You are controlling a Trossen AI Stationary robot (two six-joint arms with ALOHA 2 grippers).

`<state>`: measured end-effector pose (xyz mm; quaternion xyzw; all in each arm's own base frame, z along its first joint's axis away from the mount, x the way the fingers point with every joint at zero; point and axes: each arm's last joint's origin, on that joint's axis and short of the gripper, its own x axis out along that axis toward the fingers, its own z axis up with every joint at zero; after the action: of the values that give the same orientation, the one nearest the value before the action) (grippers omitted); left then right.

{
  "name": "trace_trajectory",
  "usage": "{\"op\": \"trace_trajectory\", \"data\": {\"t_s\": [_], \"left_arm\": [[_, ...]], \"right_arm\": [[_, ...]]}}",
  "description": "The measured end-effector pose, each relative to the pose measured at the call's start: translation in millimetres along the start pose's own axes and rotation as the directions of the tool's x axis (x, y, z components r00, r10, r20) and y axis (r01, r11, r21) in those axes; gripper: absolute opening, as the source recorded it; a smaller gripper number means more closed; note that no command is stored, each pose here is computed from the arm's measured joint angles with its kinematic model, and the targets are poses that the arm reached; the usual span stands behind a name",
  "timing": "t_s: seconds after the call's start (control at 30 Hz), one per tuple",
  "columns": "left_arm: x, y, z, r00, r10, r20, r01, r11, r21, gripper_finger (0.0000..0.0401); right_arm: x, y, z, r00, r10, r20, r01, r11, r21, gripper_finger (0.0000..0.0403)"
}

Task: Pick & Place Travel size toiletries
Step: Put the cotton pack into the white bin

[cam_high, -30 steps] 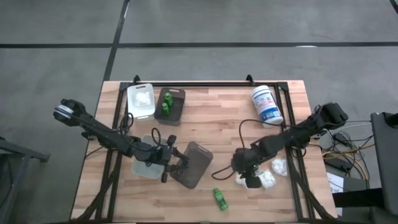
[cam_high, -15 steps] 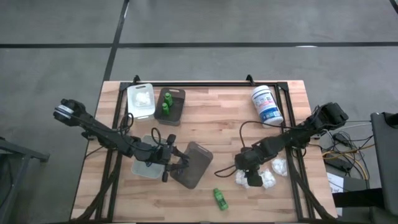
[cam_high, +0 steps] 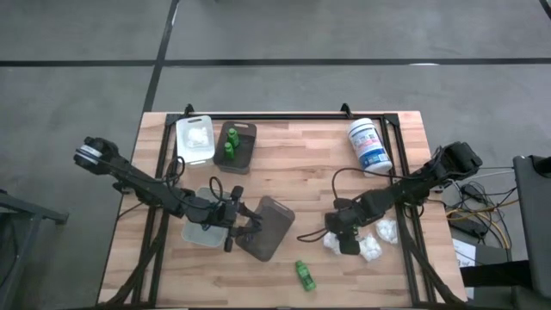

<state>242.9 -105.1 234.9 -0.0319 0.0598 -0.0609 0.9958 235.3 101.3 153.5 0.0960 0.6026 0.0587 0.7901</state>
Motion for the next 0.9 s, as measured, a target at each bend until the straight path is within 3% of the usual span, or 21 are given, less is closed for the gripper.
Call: {"op": "trace_trajectory", "data": {"t_s": [0.37,0.7,0.9], "left_arm": [[0.0,0.0,0.0,1.000,0.000,0.000,0.000,1.000,-0.005,0.0155],[0.0,0.0,0.0,1.000,-0.001,0.000,0.001,1.000,-0.004,0.0155],[0.0,0.0,0.0,1.000,-0.001,0.000,0.001,1.000,-0.004,0.0155]], "right_arm": [[4.1,-4.1,-6.5,1.000,-0.021,-0.012,0.021,1.000,0.002,0.0017],[-1.1,-1.5,-3.8,1.000,0.006,-0.007,-0.007,0.999,-0.038,0.0008],[-15.7,2.6,2.0,0.998,0.030,0.059,-0.025,0.995,-0.094,0.0008]]}}
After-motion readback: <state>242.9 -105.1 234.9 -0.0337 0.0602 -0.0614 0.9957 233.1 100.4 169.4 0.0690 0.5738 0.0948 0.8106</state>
